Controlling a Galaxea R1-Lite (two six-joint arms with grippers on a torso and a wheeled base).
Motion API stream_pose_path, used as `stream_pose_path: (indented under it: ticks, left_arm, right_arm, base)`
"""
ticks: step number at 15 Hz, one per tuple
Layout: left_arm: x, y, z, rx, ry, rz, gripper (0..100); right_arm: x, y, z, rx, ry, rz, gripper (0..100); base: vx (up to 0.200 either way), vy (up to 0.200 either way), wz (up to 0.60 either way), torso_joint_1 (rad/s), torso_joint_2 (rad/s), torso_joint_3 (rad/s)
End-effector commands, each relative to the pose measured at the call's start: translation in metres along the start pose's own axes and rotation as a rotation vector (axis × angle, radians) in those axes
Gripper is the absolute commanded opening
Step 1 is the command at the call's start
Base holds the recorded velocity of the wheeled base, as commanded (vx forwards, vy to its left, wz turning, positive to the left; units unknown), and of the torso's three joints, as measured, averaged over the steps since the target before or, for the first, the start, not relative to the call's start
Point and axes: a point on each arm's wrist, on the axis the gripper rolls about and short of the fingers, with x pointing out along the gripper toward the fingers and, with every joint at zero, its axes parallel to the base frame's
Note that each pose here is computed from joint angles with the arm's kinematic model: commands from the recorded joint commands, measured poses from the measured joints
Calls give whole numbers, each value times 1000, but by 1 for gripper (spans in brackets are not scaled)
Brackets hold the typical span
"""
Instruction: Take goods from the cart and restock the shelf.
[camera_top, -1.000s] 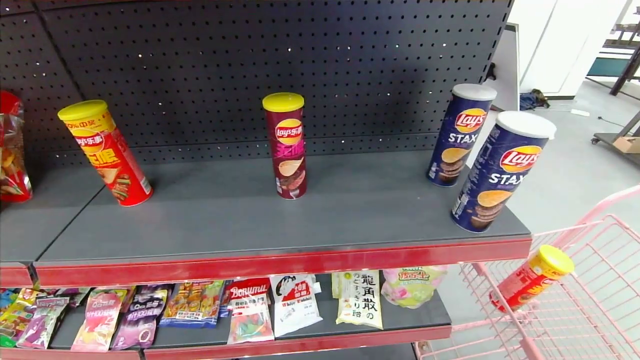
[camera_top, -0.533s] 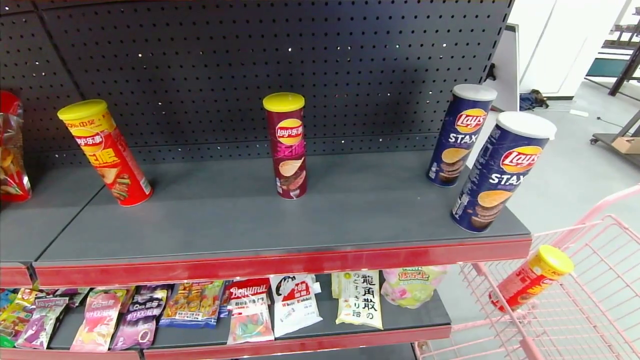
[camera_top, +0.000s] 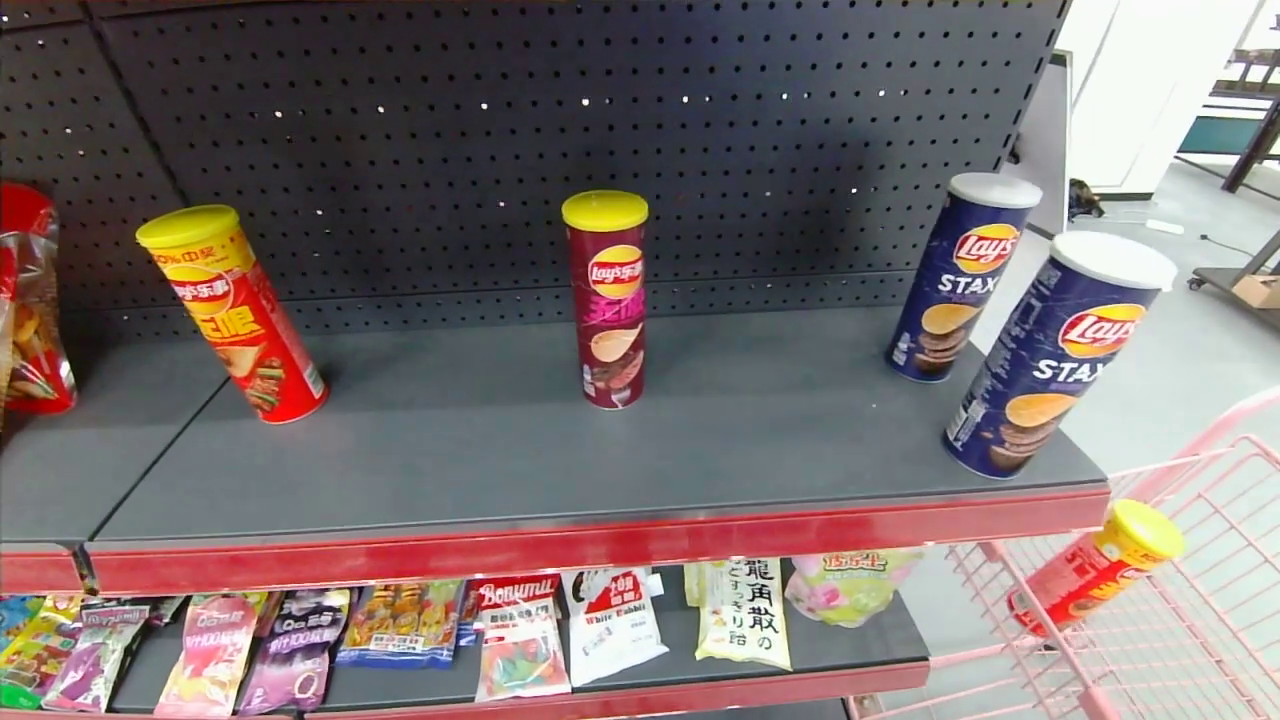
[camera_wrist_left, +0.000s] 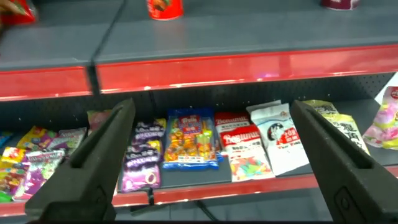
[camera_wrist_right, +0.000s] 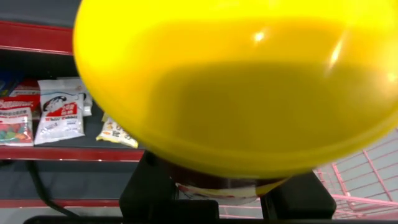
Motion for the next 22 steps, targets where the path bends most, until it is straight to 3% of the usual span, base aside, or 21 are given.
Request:
stream_pose_path:
  ticks: [1, 6, 9, 18, 21, 22]
  left_arm:
    - [0, 0, 0, 0, 2, 1, 100]
    - [0, 0, 0, 0, 2, 1, 100]
    - [0, 0, 0, 0, 2, 1, 100]
    - [0, 0, 0, -3, 1, 4, 100]
    - [1, -2, 1, 5, 7, -99, 100]
    - [1, -2, 2, 10, 5, -97, 100]
  right_arm:
    - [1, 0, -1, -2, 7, 2, 0]
    - [2, 1, -3, -2, 13, 3, 0]
    - [2, 1, -3, -3, 16, 3, 0]
    - [3, 2, -5, -5, 18, 31, 0]
    - [3, 1, -1, 13, 4, 105, 0]
    - [3, 1, -1, 30, 1, 131, 0]
  base:
    - [0, 0, 0, 0, 0, 0]
    - [0, 0, 0, 0, 0, 0]
    - [200, 0, 0, -2, -1, 5]
    - [0, 0, 0, 0, 0, 0]
    - [0, 0, 0, 0, 0, 0]
    - [0, 0, 0, 0, 0, 0]
